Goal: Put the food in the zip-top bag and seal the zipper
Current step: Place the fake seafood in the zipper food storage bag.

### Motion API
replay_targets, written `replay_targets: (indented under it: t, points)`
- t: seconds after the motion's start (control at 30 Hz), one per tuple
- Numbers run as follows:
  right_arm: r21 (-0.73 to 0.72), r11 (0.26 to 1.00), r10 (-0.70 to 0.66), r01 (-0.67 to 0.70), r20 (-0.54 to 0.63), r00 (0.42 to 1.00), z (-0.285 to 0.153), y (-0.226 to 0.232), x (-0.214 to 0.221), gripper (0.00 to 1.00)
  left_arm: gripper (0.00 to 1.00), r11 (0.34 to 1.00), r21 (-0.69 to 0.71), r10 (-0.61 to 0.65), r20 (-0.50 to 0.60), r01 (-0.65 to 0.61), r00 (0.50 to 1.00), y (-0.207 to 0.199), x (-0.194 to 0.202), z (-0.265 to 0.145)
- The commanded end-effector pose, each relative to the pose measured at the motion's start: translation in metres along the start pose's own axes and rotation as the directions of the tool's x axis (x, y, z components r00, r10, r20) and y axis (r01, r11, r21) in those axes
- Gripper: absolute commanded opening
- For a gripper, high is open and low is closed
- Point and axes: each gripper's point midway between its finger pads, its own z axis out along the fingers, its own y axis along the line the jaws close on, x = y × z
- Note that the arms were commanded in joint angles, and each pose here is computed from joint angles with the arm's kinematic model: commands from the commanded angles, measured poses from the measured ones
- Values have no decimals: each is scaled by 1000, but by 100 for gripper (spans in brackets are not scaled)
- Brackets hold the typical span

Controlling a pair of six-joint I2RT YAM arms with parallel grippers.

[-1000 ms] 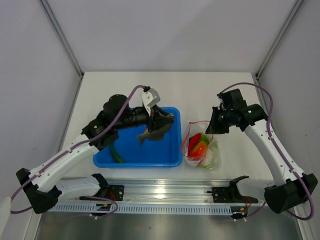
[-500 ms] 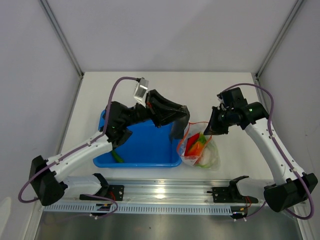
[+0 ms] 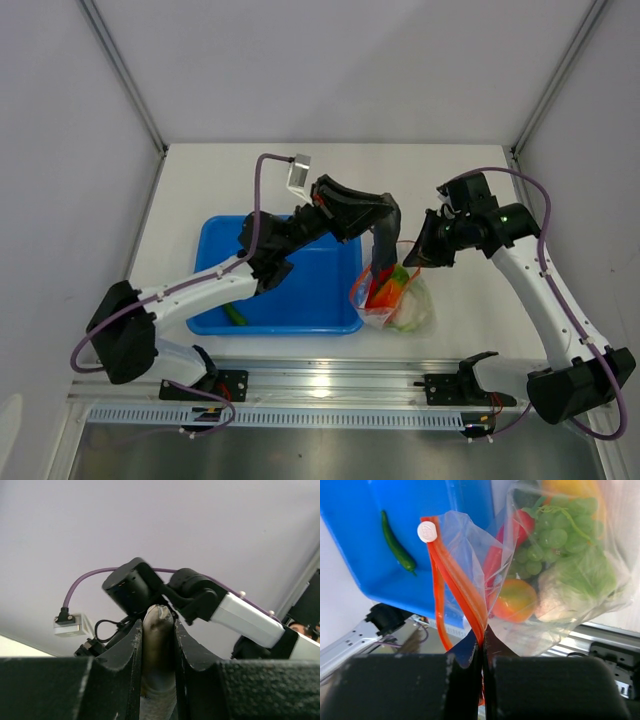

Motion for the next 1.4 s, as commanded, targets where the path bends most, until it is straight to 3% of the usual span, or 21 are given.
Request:
replay_targets:
  t: [0.0, 0.53, 0.73, 0.93, 1.17, 1.3, 1.33, 1.37]
  points:
    - [-135, 991, 14, -8, 46, 999, -18, 30, -10, 0, 1, 998, 62, -5, 131, -3, 991, -12, -26, 20]
    - [-258, 954, 155, -153, -13, 988, -34, 31, -4, 0, 1, 995, 98, -49, 259, 24, 965, 28, 20, 29]
    - [-267, 948, 171, -171, -23, 985, -37, 29, -1, 0, 0, 993, 89, -90, 229, 72, 969, 38, 56, 30]
    - [-277, 943, 189, -185, -12, 982, -42, 28, -3, 0, 1, 995, 48, -90, 205, 82, 975, 32, 61, 9]
    - [-265, 947, 188, -180, 5, 982, -44, 22, -5, 0, 1, 997, -71, -16, 27, 17, 1000, 31, 77, -14]
    - [-231, 958, 184, -172, 30, 983, -46, 15, -4, 0, 1, 980, -196, -4, -112, -19, 994, 35, 80, -17]
    - [-221, 961, 178, -167, 30, 984, -46, 13, -3, 0, 1, 965, -259, -20, -193, -31, 981, 42, 91, -20]
    - [-215, 963, 177, -165, 38, 983, -48, 12, -4, 0, 1, 964, -255, 25, -208, -79, 978, 37, 83, -18]
